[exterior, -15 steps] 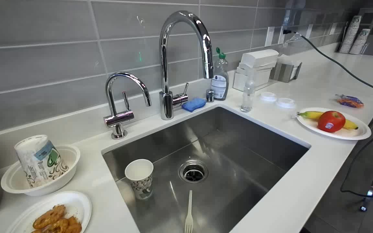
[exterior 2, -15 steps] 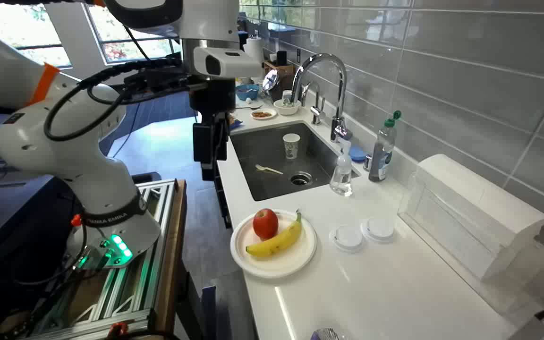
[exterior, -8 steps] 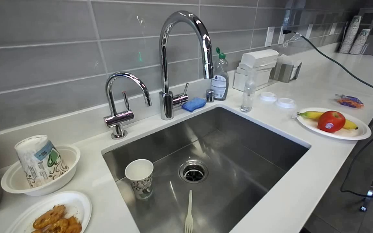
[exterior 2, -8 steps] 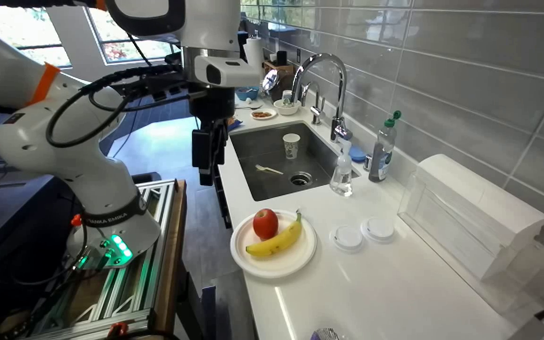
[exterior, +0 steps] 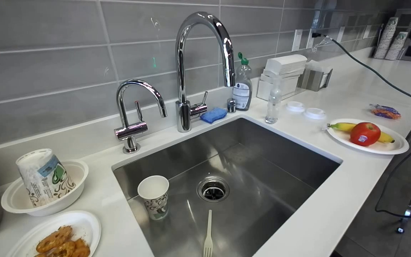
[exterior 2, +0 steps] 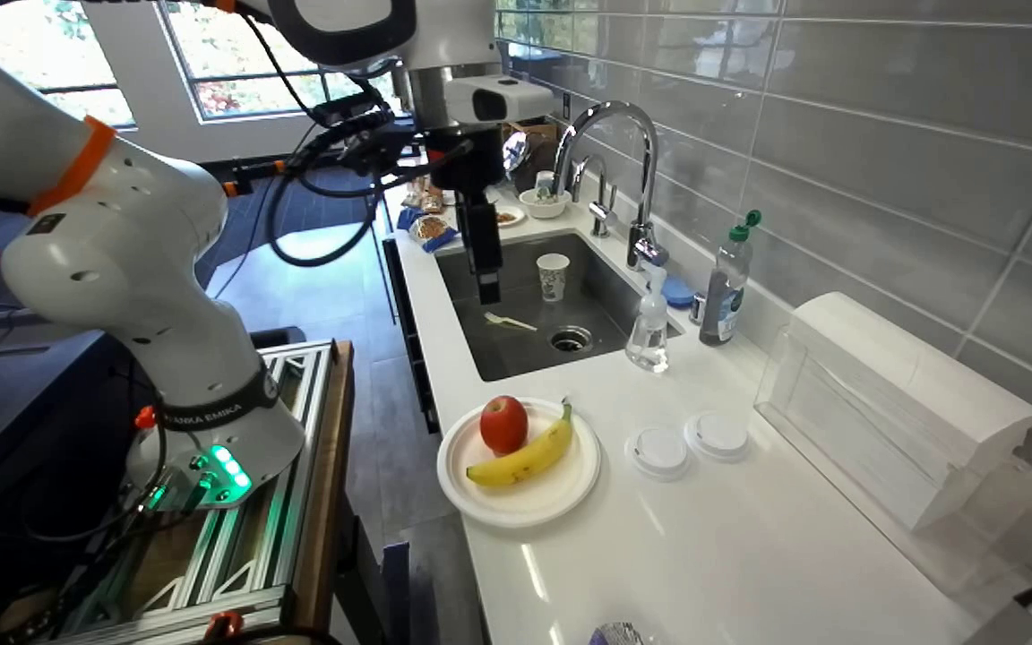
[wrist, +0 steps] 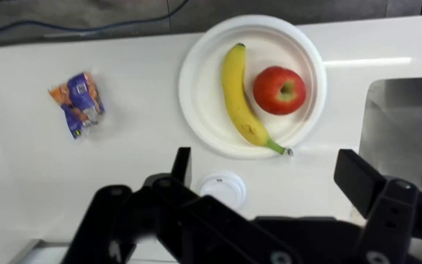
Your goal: Press on the soap dispenser
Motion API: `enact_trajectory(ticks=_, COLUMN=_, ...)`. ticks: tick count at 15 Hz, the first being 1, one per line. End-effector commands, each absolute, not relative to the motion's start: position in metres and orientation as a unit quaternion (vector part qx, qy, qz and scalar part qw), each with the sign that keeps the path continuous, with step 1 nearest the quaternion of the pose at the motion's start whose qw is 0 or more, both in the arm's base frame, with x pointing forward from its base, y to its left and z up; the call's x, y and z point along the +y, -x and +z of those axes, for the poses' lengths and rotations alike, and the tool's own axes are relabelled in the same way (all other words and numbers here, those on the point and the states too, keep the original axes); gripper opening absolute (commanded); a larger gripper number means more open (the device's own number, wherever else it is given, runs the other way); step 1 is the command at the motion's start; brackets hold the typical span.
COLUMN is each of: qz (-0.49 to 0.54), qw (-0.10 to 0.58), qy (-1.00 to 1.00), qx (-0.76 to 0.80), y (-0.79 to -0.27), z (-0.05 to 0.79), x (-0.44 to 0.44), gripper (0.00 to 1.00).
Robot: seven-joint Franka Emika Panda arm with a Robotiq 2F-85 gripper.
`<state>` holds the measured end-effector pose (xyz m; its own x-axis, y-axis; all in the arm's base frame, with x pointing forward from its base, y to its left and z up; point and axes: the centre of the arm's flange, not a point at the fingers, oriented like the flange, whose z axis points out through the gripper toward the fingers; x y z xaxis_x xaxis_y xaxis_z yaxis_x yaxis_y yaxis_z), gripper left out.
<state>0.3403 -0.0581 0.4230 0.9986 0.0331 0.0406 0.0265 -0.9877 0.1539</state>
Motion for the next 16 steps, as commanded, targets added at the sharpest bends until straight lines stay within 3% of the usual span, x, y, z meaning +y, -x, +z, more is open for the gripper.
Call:
enact_trajectory(ticks=1, qz=0.053, qw=0.056, qy=-0.993, qx=0.084, y=-0.396, z=0.423, x=-0.039, gripper=1.00)
enact_trajectory(ticks=3, qz=0.062, qw=0.060, qy=-0.990, qx=0.110, y=-0.419, z=0.428, x=-0.028, gripper=1.00)
enact_trajectory(ticks=4, qz=0.059, qw=0.059, qy=-0.989, qx=0.120, y=-0.429, z=0.431, x=-0.023, gripper=0.91)
enact_trajectory(ticks=5, qz=0.060, qw=0.061, qy=-0.987, qx=0.134, y=-0.441, z=0.432, x=-0.019, gripper=0.74)
enact_trajectory(ticks=9, qz=0.058, qw=0.059, qy=-0.983, qx=0.166, y=-0.485, z=0.443, x=-0.001, gripper=0.42)
enact_trajectory(ticks=14, qz=0.063, qw=0.038, qy=-0.980, qx=0.187, y=-0.531, z=0.443, x=0.027, gripper=0.04)
enact_trajectory(ticks=16, qz=0.063, qw=0.035, qy=-0.979, qx=0.189, y=-0.544, z=0.435, x=0.039, gripper=0.00)
